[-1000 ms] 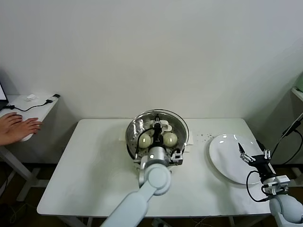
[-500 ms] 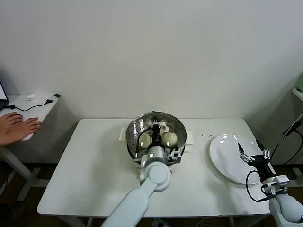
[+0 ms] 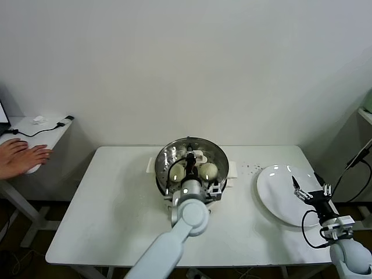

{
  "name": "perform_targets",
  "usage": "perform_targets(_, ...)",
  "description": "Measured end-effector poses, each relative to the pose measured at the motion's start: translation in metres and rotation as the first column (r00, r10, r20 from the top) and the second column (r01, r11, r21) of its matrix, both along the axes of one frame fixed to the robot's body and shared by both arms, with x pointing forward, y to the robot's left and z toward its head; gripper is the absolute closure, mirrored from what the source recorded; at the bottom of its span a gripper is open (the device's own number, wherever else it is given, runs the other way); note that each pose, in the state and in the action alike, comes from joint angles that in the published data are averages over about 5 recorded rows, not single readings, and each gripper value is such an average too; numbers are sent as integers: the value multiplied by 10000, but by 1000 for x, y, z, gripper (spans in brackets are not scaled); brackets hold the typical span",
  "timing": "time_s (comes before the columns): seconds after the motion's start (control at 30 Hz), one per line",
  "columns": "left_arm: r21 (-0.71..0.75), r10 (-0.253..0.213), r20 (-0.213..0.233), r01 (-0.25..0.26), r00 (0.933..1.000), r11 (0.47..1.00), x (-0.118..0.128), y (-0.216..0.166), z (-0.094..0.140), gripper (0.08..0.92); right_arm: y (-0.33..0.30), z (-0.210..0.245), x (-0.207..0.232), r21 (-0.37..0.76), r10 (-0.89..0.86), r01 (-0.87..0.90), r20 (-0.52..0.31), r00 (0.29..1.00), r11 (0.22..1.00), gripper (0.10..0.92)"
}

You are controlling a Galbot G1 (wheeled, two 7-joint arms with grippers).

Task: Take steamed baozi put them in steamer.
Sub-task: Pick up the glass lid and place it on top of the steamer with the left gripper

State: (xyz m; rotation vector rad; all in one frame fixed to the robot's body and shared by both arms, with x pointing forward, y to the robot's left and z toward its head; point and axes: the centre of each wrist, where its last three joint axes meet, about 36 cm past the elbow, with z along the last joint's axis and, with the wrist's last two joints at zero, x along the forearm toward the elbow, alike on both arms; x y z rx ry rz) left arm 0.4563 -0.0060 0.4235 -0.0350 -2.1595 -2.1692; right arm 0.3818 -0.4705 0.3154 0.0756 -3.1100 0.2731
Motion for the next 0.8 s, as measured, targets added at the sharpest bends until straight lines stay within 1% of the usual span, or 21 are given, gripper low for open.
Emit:
perform_targets(0.07,16,-22,-39,22,10000,10000,-1,0,0,812,-1,0,0,-15,-5,5,-4,10000,10000,200)
perform_targets(0.13,32,-49,-72,49,10000,10000,-2,1,0,762,-2,0,0,-30,-10,10,-2,10000,10000,200)
perform_targets(0.4,-6,-179,-53,179,9998,9998,-12,7,6,528,-3,1,2,-71,-9,9,-4,10000,10000,200)
perform_targets(0.7,-481,-393,-190,383,9990,9981,-31,22,24,269,-4,1,4,-133,-127,125,-152,9998,9998,200)
perform_targets(0.8,-705,-540,-160,527,9984,9961,-42,27,31,203,-4,2,5,-145,-172,170,-183,9997,9998,200)
